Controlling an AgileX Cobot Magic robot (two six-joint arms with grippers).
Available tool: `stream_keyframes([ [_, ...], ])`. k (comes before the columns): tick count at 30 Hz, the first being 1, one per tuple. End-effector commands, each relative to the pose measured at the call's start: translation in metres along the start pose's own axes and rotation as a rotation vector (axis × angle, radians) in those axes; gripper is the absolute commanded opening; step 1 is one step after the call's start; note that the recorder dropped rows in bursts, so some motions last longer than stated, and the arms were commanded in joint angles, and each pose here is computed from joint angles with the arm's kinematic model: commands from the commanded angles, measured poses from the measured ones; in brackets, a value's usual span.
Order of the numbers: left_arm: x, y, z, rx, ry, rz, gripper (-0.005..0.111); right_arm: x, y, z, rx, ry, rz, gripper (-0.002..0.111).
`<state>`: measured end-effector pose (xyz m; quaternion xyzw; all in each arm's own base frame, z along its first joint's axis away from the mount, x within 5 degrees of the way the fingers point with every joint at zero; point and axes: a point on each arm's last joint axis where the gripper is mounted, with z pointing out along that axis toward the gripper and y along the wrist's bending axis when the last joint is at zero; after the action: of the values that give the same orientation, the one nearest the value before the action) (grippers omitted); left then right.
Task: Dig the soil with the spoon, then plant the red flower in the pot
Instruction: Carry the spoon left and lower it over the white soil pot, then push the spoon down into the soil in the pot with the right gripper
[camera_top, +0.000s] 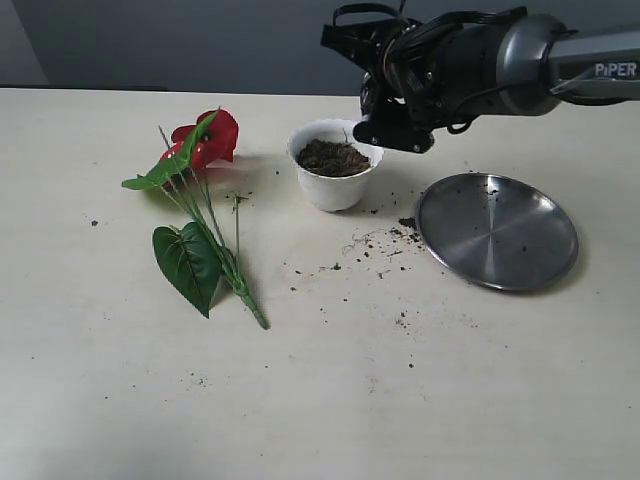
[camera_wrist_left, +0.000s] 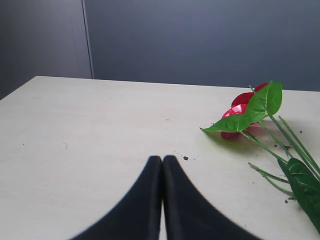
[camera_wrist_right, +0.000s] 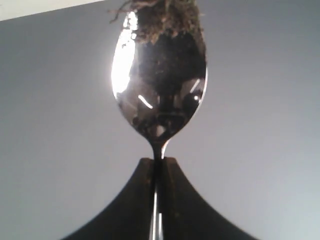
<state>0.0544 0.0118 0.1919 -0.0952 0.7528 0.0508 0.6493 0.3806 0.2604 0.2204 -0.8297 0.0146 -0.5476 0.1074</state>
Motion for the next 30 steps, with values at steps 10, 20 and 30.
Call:
stream_keyframes([
  [10, 0.000, 0.000, 0.000, 0.000, -0.008, -0.006, 0.001, -0.022, -0.010, 0.028, -0.006, -0.017, -0.052, -0.001],
  [20, 0.000, 0.000, 0.000, 0.000, -0.008, -0.006, 0.001, -0.022, -0.019, 0.038, 0.028, -0.018, -0.045, -0.001],
  [30, 0.000, 0.000, 0.000, 0.000, -0.008, -0.006, 0.001, -0.033, -0.021, 0.042, 0.063, -0.061, -0.053, -0.001],
])
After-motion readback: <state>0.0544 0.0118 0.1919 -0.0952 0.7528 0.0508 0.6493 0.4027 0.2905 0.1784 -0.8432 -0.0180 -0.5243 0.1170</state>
